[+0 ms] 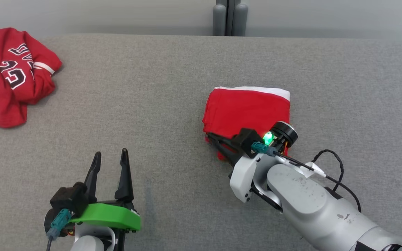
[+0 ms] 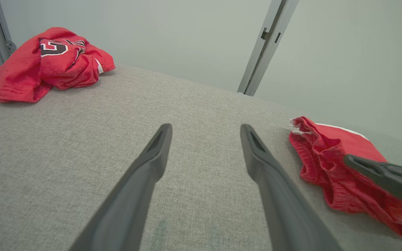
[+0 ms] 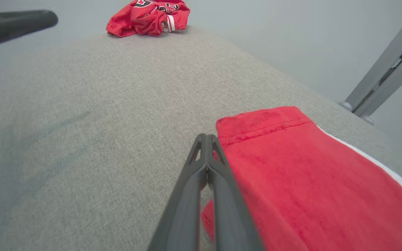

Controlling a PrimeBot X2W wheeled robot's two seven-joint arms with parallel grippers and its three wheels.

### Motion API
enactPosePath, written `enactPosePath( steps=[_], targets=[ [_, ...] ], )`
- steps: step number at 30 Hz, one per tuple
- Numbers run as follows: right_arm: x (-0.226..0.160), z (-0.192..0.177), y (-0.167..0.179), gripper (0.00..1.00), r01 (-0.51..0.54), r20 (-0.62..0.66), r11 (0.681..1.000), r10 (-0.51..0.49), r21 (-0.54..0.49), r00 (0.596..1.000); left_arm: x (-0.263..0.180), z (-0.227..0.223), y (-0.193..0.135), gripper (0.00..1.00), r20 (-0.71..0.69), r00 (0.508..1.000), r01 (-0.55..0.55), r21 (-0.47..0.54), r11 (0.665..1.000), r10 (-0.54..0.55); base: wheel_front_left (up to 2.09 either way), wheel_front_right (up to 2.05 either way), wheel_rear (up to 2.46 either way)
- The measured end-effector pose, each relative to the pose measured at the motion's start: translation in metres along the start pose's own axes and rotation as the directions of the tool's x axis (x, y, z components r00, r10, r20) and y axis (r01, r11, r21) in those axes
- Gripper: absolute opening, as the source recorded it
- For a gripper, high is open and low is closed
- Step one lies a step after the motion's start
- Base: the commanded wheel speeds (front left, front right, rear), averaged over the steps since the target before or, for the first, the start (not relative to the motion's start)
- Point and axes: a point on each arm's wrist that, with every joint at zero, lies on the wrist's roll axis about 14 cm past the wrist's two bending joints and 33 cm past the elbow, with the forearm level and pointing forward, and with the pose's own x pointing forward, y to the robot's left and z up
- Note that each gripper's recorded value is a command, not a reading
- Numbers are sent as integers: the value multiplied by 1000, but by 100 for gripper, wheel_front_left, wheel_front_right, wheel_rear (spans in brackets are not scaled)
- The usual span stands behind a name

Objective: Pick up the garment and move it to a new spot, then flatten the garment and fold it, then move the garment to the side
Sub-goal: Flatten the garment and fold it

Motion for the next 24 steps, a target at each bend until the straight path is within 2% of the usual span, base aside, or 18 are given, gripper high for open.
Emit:
enactPosePath(
  steps=[1,7,11,16,24],
  targets=[
    [-2,8,-4,100,17,24,1000,-17,6,1000,0,1,-2,100,4,1000,9,12,1000,-9,0,0,0],
    [-26,38,-32,100,154,127,987,-160,53,979,2,9,-18,100,23,997,73,37,997,-74,0,0,0],
    [-56,45,-64,100,293,163,951,-305,95,938,2,10,-31,100,27,993,115,37,993,-116,0,0,0],
    [-105,36,-94,100,454,166,878,-475,150,864,-2,10,-41,100,26,989,143,26,989,-143,0,0,0],
    [-178,1,-108,100,620,107,749,-653,232,749,-19,-2,-41,100,-2,991,130,-2,991,-130,0,0,0]
  ],
)
